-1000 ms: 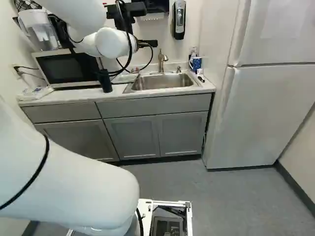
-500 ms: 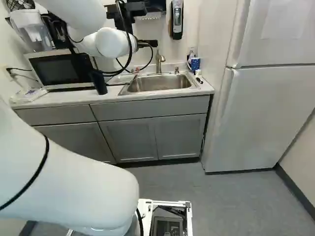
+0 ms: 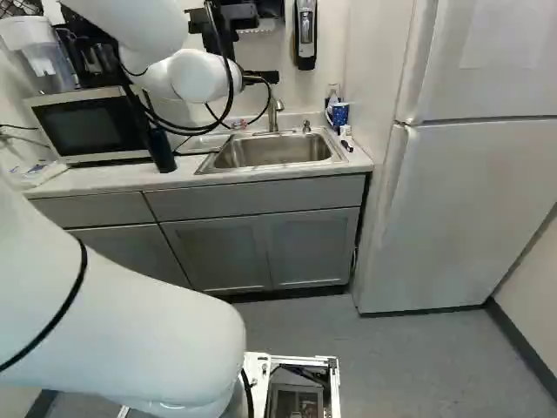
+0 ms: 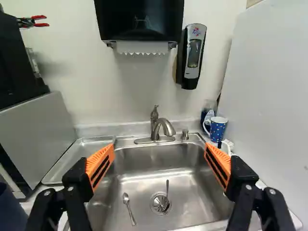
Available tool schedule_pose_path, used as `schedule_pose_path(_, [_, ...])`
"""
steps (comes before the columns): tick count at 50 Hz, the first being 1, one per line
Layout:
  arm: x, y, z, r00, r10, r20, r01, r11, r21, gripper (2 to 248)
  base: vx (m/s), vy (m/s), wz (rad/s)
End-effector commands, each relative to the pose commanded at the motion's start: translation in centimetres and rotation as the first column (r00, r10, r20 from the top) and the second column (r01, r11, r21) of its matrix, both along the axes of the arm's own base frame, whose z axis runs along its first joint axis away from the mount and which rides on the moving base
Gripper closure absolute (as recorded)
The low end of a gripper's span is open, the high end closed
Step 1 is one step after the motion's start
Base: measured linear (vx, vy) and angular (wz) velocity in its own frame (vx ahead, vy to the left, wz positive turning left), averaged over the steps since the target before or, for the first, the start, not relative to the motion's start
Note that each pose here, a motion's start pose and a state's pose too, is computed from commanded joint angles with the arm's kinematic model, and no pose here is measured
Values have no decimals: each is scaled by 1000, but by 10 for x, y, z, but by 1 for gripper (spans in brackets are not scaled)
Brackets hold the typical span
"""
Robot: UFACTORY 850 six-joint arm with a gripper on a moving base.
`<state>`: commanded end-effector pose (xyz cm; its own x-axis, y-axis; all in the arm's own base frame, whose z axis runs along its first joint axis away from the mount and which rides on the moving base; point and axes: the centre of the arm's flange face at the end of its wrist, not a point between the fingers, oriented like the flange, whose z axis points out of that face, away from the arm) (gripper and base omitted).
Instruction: Rinse the cup and place it in the tray
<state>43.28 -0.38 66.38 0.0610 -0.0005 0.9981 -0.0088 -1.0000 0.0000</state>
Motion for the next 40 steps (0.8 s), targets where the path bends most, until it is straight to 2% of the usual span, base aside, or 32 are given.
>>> schedule_pose_path(9, [0,0,0,1000,0,0,0,1000,0,3,99,-62,23])
schedule_pose_path(40, [0,0,0,1000,0,0,0,1000,0,3,89,-37,139])
